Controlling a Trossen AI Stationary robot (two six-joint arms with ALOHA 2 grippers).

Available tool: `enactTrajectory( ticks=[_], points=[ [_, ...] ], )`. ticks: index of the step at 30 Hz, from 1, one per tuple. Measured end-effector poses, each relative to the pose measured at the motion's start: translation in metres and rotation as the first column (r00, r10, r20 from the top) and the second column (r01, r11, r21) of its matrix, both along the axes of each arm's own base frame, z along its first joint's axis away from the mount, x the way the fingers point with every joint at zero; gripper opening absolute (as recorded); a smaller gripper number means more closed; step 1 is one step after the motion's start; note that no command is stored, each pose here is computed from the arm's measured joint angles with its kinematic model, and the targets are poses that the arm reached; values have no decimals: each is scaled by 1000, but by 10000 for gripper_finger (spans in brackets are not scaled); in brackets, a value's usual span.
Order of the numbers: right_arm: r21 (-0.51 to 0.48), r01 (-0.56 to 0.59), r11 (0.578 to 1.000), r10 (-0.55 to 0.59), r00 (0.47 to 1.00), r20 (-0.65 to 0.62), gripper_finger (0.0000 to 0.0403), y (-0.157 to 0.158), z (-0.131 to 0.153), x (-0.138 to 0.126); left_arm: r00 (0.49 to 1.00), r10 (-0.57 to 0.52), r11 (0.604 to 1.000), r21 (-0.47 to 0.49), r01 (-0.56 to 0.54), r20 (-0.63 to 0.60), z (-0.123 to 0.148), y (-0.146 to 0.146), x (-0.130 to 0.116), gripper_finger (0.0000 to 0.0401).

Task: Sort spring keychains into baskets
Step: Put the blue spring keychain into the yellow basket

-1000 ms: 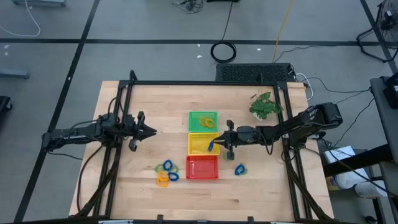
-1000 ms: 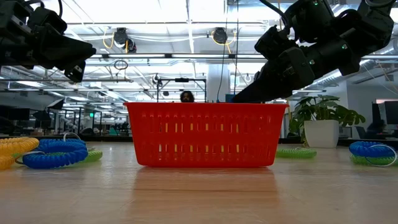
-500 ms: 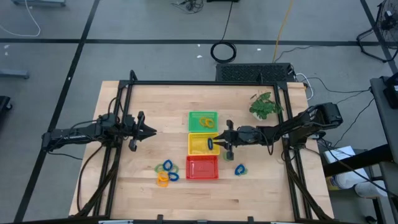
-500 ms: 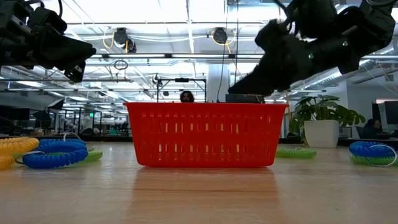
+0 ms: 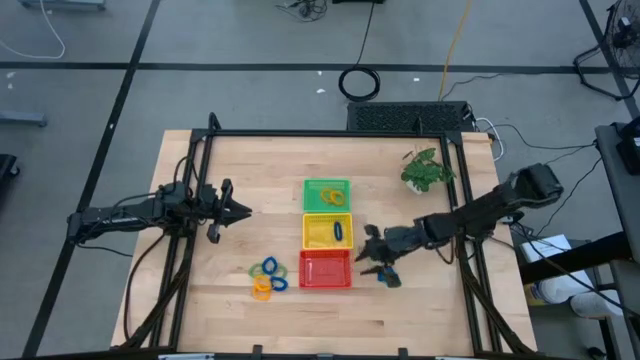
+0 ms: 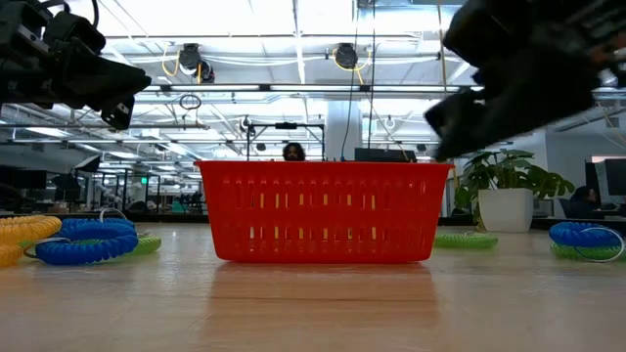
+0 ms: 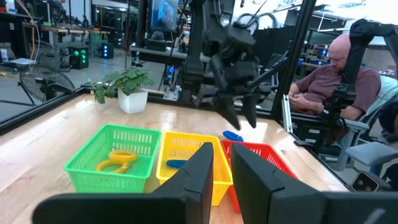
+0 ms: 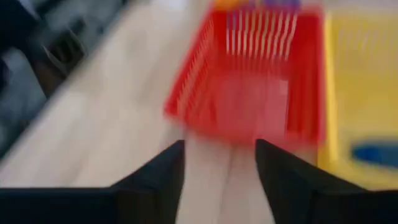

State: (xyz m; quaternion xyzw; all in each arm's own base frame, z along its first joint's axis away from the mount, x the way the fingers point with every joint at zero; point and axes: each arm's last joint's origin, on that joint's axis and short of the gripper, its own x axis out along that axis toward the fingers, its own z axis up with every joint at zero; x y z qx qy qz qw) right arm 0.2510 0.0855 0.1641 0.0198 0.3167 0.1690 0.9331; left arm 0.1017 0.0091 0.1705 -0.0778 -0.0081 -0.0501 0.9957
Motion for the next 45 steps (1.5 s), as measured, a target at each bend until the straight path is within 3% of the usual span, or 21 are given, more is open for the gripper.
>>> enactTrajectory(
  ticks=[5,11,33,45],
  points=[
    [-138,27,990,-63,964,-259,244,12,5,-17,1000,-1,1000,1,1,4,0,0,0,60],
    [-181,48,982,-118,908,-401,244,14,-2,-32,1000,0,1000,0,0,3,0,0,0,60],
    [-164,102,981,-163,889,-427,205,8,-27,-47,1000,0,1000,0,0,4,0,0,0,60],
    [-170,91,981,-158,884,-440,97,7,-28,-48,1000,0,1000,1,0,3,0,0,0,60]
  ],
)
